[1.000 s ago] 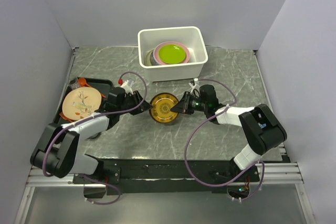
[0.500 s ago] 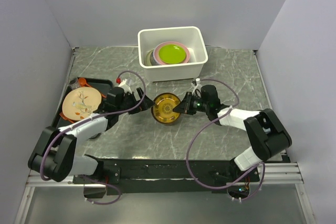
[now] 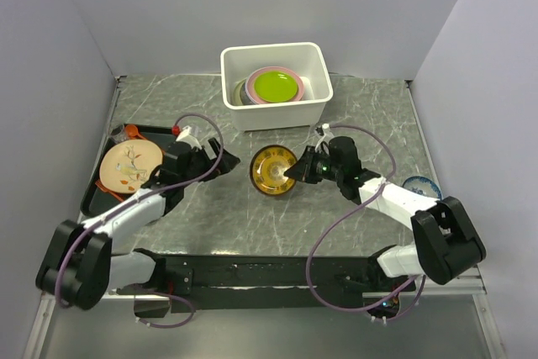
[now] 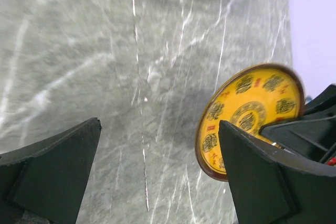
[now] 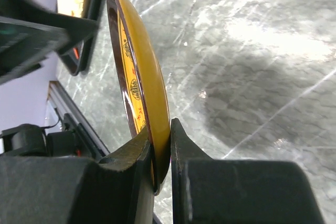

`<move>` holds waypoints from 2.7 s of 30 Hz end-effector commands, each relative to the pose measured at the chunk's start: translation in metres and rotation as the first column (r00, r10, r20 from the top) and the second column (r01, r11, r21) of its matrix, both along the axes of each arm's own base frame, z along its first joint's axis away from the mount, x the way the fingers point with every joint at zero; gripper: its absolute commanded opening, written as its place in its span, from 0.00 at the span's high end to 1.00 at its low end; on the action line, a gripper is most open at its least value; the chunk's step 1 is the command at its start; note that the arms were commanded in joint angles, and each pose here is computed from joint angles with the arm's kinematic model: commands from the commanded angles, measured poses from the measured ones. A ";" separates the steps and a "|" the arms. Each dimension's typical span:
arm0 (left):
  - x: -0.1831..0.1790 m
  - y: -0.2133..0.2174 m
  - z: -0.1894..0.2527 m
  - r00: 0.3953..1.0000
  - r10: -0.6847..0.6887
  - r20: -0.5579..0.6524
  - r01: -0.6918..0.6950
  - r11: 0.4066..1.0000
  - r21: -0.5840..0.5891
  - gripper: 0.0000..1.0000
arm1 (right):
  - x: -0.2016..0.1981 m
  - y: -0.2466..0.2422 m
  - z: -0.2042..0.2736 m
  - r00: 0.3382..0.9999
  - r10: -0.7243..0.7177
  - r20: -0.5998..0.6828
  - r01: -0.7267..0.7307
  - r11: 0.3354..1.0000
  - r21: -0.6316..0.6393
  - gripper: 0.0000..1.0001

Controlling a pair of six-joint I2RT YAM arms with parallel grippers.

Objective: Place the plates into the plastic bin on the countertop
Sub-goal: Place the plate in the plastic bin.

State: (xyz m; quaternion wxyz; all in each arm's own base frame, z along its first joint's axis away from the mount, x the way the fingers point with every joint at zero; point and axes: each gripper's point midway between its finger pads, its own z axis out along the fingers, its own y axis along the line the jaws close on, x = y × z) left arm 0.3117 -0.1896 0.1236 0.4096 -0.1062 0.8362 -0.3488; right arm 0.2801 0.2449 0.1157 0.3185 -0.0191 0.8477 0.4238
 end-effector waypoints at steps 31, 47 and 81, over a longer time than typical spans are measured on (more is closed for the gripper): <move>-0.014 0.050 0.004 0.985 0.170 0.042 -0.174 0.975 0.139 0.01 | 0.178 0.041 0.176 0.951 0.015 0.309 -0.049 0.994 0.101 1.00; -0.013 0.055 0.000 0.982 0.187 0.036 -0.190 0.968 0.164 0.01 | 0.262 0.040 0.182 0.948 -0.062 0.312 0.010 0.986 0.165 1.00; -0.006 0.060 -0.017 0.981 0.195 0.005 -0.191 0.957 0.218 0.01 | 0.327 0.028 0.111 0.977 -0.115 0.182 0.078 0.977 0.197 0.91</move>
